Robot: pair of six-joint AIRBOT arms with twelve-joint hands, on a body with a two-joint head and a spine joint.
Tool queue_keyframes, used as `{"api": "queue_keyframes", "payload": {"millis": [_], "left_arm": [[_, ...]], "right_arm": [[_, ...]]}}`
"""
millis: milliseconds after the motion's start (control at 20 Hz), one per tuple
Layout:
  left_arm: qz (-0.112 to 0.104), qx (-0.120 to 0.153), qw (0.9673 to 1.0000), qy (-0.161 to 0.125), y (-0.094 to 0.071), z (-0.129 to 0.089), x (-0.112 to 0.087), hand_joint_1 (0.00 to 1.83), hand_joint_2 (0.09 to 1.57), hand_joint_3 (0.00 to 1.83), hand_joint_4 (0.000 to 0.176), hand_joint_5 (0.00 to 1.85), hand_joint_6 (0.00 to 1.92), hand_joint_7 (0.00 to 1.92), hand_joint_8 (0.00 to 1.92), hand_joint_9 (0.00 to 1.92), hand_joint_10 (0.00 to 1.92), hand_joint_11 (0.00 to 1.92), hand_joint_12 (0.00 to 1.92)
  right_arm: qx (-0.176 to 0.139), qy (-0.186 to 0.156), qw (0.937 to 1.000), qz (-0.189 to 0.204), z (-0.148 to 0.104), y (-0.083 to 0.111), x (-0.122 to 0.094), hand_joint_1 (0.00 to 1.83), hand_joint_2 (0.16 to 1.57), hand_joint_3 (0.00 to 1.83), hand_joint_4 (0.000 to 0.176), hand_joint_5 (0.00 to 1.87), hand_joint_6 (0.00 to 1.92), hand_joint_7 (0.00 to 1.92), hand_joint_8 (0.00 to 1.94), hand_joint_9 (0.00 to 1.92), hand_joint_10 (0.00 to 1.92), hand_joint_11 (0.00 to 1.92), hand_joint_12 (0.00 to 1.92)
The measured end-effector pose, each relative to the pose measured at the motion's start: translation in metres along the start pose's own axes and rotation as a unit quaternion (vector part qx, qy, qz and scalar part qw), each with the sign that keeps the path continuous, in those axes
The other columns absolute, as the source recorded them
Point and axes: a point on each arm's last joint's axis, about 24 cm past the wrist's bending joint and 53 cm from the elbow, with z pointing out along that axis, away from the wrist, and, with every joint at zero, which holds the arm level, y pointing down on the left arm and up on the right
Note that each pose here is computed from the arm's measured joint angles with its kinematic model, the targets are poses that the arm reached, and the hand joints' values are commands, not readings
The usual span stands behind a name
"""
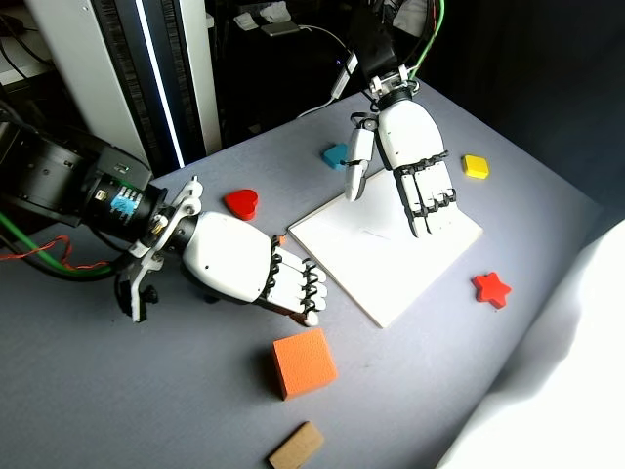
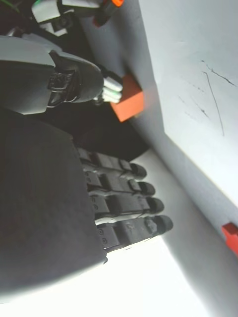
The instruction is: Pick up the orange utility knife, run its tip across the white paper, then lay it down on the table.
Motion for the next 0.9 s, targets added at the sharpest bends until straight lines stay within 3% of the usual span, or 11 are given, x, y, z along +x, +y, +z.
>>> {"api": "queue_keyframes", "payload": {"millis": [100,150,200,250,300,350,400,450,600,850,900], "left_arm": [[0.001,0.001,1.0000,0.000,-0.001,0.000,0.000,0.00,1.26,0.01,0.000,0.04,0.02,0.06,0.02,0.02,0.01,0.05,0.03],[0.006,0.002,1.0000,0.000,-0.002,0.000,0.000,0.00,1.27,0.00,0.000,0.08,0.02,0.11,0.01,0.07,0.00,0.01,0.27],[0.007,0.002,1.0000,-0.001,-0.003,0.000,-0.001,0.03,1.28,0.00,0.000,0.21,0.04,0.30,0.03,0.23,0.05,0.00,0.67],[0.011,0.003,0.9999,-0.004,-0.002,0.001,-0.003,0.08,1.28,0.00,0.000,0.36,0.05,0.50,0.06,0.40,0.14,0.00,1.10],[0.012,0.004,0.9999,-0.005,-0.002,0.003,-0.003,0.07,1.29,0.00,0.000,0.44,0.07,0.60,0.08,0.49,0.21,0.00,1.33],[0.009,0.001,0.9999,-0.006,0.000,0.003,-0.004,0.07,1.32,0.00,0.000,0.58,0.10,0.70,0.22,0.45,0.69,0.07,1.53],[0.007,-0.001,1.0000,-0.006,0.001,0.003,-0.004,0.07,1.32,0.00,0.000,0.58,0.10,0.70,0.22,0.45,0.69,0.07,1.53],[0.003,-0.001,1.0000,-0.004,-0.001,0.003,-0.003,0.12,1.35,0.00,0.000,0.75,0.37,0.68,1.02,0.54,1.35,0.33,1.70],[-0.005,0.020,0.9997,0.010,-0.020,-0.007,0.009,0.22,1.41,0.01,0.000,0.78,1.23,0.85,1.57,0.76,1.77,0.58,1.91],[-0.010,0.033,0.9992,0.021,-0.032,-0.012,0.017,0.30,1.48,0.01,0.000,0.87,1.74,1.01,1.76,0.94,1.92,0.83,1.92],[-0.009,0.036,0.9992,0.019,-0.034,-0.012,0.016,0.35,1.49,0.01,0.000,0.87,1.78,1.03,1.77,0.97,1.92,0.86,1.92]], "right_arm": [[-0.001,-0.002,1.0000,0.003,-0.009,0.003,-0.003,0.11,1.09,0.16,0.000,0.03,0.01,0.08,0.02,0.05,0.03,0.00,0.00],[-0.003,-0.001,0.9999,0.011,-0.014,0.006,-0.004,0.07,1.14,0.11,0.000,0.03,0.01,0.11,0.02,0.07,0.06,0.00,0.00],[-0.005,0.000,0.9998,0.020,-0.020,0.009,-0.005,0.01,1.22,0.00,0.000,0.10,0.14,0.24,0.03,0.09,0.31,0.00,0.20],[-0.005,0.007,0.9996,0.027,-0.029,0.010,-0.003,0.00,1.26,0.00,0.000,0.17,0.32,0.36,0.09,0.10,0.61,0.00,0.79],[-0.004,0.015,0.9992,0.036,-0.037,0.011,-0.001,0.01,1.26,0.00,0.000,0.11,0.70,0.41,0.22,0.07,0.90,0.00,1.11],[-0.002,0.030,0.9988,0.039,-0.048,0.012,0.005,0.06,1.27,0.00,0.000,0.16,1.07,0.41,0.79,0.17,1.25,0.00,1.56],[-0.001,0.042,0.9981,0.045,-0.056,0.012,0.009,0.06,1.27,0.00,0.000,0.16,1.07,0.41,0.79,0.17,1.25,0.00,1.56],[0.004,0.056,0.9968,0.057,-0.064,0.010,0.015,0.11,1.31,0.01,0.000,0.41,1.44,0.60,1.48,0.50,1.74,0.31,1.91],[0.011,0.060,0.9954,0.075,-0.074,0.007,0.016,0.03,1.42,0.06,0.000,0.87,1.72,1.09,1.77,1.11,1.92,1.03,1.92],[0.022,0.042,0.9920,0.117,-0.089,0.007,0.009,0.03,1.56,0.12,0.000,1.17,1.91,1.34,1.89,1.36,1.92,1.29,1.92],[0.023,0.035,0.9923,0.117,-0.090,0.007,0.007,0.06,1.57,0.17,0.075,1.22,1.92,1.35,1.93,1.38,1.92,1.31,1.92]]}}
